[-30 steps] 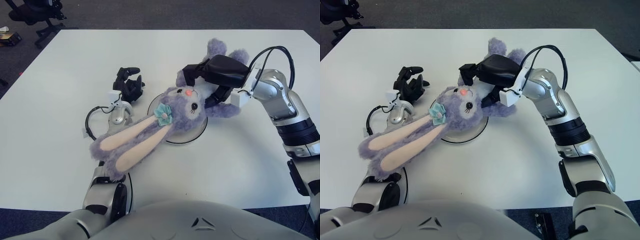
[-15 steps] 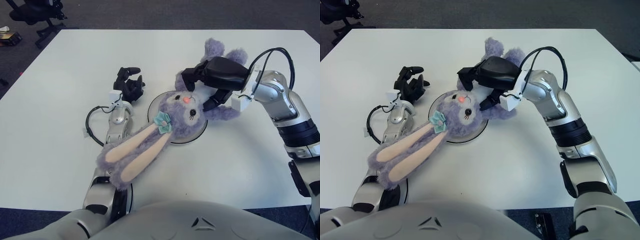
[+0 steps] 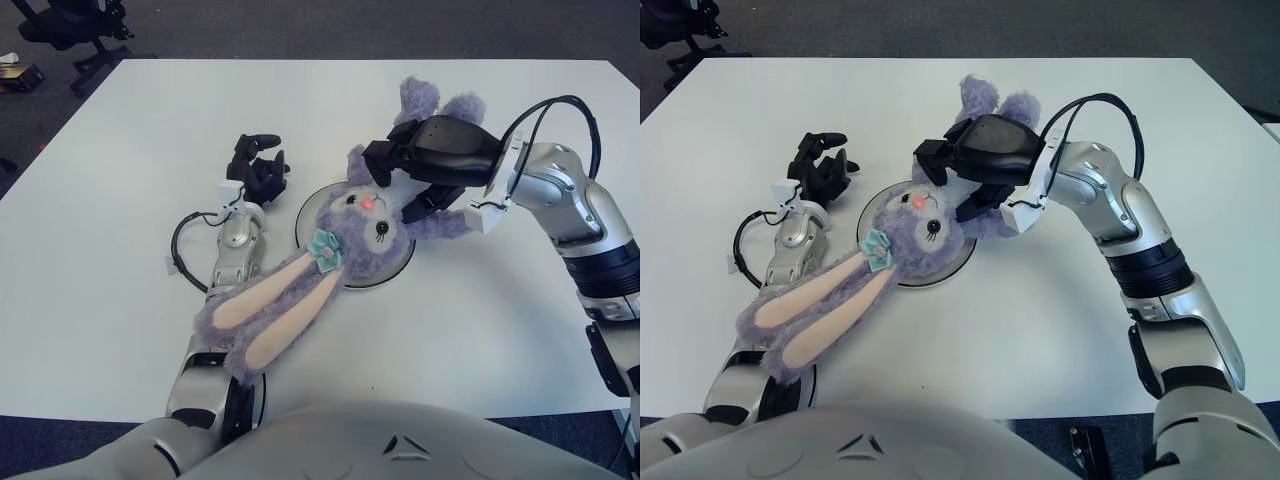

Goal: Put the doll into the plate.

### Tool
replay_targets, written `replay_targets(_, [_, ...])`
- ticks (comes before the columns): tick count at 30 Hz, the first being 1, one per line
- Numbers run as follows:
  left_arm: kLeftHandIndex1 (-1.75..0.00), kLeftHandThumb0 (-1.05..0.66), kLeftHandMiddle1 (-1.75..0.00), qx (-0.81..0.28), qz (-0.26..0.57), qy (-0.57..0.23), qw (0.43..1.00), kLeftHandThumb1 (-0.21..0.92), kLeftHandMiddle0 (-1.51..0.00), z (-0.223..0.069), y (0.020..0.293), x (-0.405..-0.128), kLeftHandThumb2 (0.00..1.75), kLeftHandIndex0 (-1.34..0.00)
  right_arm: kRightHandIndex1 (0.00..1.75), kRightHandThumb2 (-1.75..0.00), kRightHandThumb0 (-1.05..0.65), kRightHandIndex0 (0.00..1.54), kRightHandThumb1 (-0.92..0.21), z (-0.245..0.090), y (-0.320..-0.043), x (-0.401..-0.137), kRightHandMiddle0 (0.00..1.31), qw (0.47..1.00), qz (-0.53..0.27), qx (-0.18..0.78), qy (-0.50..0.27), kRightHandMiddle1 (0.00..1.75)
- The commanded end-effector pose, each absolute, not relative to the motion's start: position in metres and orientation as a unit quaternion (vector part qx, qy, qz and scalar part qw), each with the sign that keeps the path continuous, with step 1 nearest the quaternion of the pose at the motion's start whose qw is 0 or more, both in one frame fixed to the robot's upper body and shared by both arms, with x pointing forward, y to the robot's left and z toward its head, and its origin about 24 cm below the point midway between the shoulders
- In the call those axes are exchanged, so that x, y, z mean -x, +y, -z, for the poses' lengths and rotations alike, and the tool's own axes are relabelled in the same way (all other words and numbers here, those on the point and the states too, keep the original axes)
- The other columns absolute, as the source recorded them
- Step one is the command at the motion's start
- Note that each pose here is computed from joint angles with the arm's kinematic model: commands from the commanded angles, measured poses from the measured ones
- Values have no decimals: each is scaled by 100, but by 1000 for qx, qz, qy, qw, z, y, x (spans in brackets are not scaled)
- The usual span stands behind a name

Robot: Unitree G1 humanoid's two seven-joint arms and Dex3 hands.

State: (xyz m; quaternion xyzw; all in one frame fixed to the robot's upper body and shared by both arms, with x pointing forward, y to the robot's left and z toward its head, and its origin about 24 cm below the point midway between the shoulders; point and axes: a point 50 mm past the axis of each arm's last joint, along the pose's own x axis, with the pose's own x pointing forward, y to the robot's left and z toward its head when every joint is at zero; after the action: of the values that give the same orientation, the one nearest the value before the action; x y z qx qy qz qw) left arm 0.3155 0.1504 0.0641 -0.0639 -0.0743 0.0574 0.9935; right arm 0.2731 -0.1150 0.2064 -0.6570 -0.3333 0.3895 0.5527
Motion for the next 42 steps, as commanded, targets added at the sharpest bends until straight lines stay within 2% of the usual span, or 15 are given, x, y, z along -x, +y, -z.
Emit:
replay_targets(1, [-137,-1,-155,60,-63,-63,994,69,-55,-57,151,-314,67,-41,44,-23,-14,29,-92,-209,-125,-275,21,571,-397,655,-294,42])
replay_targets(3, [-137,-1,-155,60,-63,-63,994,69,-55,-57,151,-314,67,-41,18,-20,-20,24,-92,-210,-127,-275,23,576,-400,652,-288,27])
replay_targets(6, [-138,-1,-155,59,-64,-62,994,68,-55,-56,150,-315,68,-41,6,-18,-22,18,-92,-217,-134,-275,21,590,-402,636,-293,17])
replay_targets(9, [-138,-1,-155,58,-64,-61,994,67,-55,-56,150,-315,69,-41,2,-16,-22,12,-92,-225,-141,-273,17,598,-401,625,-302,11])
replay_targets(22, [-139,-1,-155,52,-65,-55,995,67,-56,-55,146,-317,70,-41,0,-9,-25,2,-92,-247,-155,-273,14,614,-404,601,-314,5])
replay_targets(28, [-139,-1,-155,52,-65,-54,995,67,-56,-55,144,-318,70,-40,0,-18,-67,1,-92,-253,-164,-276,10,633,-412,573,-318,2])
replay_targets(31, [-139,-1,-155,51,-65,-53,995,67,-56,-54,143,-318,70,-40,0,-22,-77,2,-92,-253,-166,-278,7,639,-406,561,-334,1])
replay_targets(38, [-139,-1,-155,51,-64,-52,995,67,-56,-54,140,-319,69,-40,1,-22,-87,3,-92,-259,-169,-279,2,639,-379,562,-363,0])
replay_targets(42, [-139,-1,-154,50,-63,-52,995,67,-56,-54,139,-319,69,-40,1,-16,-87,4,-92,-280,-173,-281,0,619,-350,591,-382,0])
